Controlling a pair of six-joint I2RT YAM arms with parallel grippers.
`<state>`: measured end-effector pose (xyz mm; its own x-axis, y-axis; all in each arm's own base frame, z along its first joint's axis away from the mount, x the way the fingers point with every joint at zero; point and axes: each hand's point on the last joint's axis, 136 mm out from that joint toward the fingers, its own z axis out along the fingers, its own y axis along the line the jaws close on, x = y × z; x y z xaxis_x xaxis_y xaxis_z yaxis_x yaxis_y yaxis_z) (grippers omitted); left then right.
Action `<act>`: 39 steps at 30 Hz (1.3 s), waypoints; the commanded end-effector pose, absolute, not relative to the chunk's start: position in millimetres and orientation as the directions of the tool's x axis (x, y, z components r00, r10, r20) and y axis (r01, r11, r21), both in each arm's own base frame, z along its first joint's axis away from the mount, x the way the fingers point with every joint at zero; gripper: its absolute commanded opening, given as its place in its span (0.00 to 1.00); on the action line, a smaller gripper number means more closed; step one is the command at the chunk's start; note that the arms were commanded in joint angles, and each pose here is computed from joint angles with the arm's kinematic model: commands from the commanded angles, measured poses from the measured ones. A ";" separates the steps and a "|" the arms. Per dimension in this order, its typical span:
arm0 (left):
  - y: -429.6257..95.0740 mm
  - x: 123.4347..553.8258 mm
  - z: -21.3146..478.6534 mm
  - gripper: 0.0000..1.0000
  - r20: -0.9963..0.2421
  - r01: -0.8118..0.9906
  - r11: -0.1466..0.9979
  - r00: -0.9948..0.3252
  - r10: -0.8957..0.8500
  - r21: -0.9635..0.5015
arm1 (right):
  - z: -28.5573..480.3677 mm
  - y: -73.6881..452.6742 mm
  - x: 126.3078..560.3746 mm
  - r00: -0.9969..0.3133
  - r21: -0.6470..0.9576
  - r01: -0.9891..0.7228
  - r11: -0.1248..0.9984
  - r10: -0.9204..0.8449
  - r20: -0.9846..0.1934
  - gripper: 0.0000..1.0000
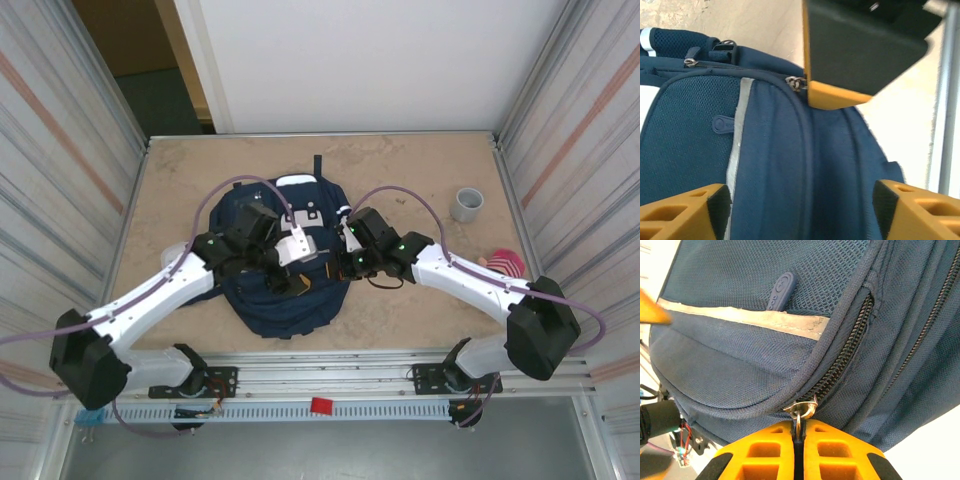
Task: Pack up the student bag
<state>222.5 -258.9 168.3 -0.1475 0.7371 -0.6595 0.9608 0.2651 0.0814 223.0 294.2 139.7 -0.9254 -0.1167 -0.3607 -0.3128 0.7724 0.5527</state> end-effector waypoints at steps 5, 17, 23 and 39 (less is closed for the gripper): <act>-275.3 263.2 160.6 0.58 -0.610 0.950 0.191 0.000 0.793 0.248 | 156.7 301.8 221.8 -0.915 0.599 -0.330 0.729 -0.090 -0.394 0.00; -268.7 204.6 164.8 0.07 -0.630 0.981 -0.059 0.164 0.759 0.184 | 143.2 243.2 263.3 -0.924 0.543 -0.167 0.823 0.061 -0.377 0.00; -266.1 185.8 173.6 0.07 -0.635 0.969 -0.168 0.245 0.733 0.179 | 141.0 206.5 301.2 -0.919 0.528 -0.085 0.845 0.138 -0.370 0.00; -283.4 198.6 200.1 0.56 -0.744 0.989 0.083 0.038 0.667 0.125 | 180.2 218.6 304.9 -0.908 0.549 -0.153 0.822 0.102 -0.406 0.42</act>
<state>205.3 -284.0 178.3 0.1900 0.7203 -0.6671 0.9746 -0.0566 0.2165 294.4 235.7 144.1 -0.9543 0.0506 -0.2945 -0.1419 0.7905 0.5958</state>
